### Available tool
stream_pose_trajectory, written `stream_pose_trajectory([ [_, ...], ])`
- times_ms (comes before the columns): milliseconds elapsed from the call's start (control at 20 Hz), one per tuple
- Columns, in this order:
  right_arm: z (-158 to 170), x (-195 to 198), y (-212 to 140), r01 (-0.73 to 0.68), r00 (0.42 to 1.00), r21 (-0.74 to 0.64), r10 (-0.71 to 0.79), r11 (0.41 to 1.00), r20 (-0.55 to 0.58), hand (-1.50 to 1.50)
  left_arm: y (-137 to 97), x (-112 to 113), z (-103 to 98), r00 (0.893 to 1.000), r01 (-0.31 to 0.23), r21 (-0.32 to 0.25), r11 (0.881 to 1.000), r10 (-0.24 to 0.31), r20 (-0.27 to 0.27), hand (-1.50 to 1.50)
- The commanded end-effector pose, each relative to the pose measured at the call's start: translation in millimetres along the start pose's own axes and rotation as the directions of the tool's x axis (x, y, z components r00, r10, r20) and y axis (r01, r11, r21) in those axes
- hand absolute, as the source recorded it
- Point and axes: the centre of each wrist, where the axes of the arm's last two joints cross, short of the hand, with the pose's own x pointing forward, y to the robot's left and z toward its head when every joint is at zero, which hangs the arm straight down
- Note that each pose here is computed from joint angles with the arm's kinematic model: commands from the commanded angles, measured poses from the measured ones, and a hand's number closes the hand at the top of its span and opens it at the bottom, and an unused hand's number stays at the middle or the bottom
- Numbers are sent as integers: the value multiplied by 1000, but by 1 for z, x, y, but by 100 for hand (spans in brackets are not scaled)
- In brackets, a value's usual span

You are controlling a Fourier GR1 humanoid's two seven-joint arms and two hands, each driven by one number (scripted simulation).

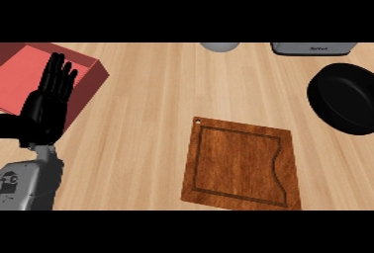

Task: Pick the sweet potato from the cutting board and place it in the pot

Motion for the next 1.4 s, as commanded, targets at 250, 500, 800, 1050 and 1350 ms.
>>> stream_pose_trajectory([
  [250, -35, -72, 20, -15, 1000, 35, 14, 999, 23, 150, 5, 3, -3, 1000, 3, -4, 1000, -3, -6, 0],
  [500, -40, -86, 60, -12, 1000, 57, 12, 998, 1, 150, 0, 0, -11, 1000, -3, -2, 1000, 3, -3, 0],
  [800, -37, -107, 75, 119, 982, 268, -73, 956, -174, 150, 1, 2, -3, 1000, -17, -23, 1000, 17, -3, 0],
  [1050, -31, -120, 83, 183, 981, 359, -149, 915, -121, -150, -16, -4, 1, 1000, -11, -22, 1000, 11, 7, 0],
  [1350, -45, -100, 90, 313, 947, 264, -322, 912, -10, -150, -4, -8, 1, 1000, 9, -9, 1000, -9, 10, 0],
])
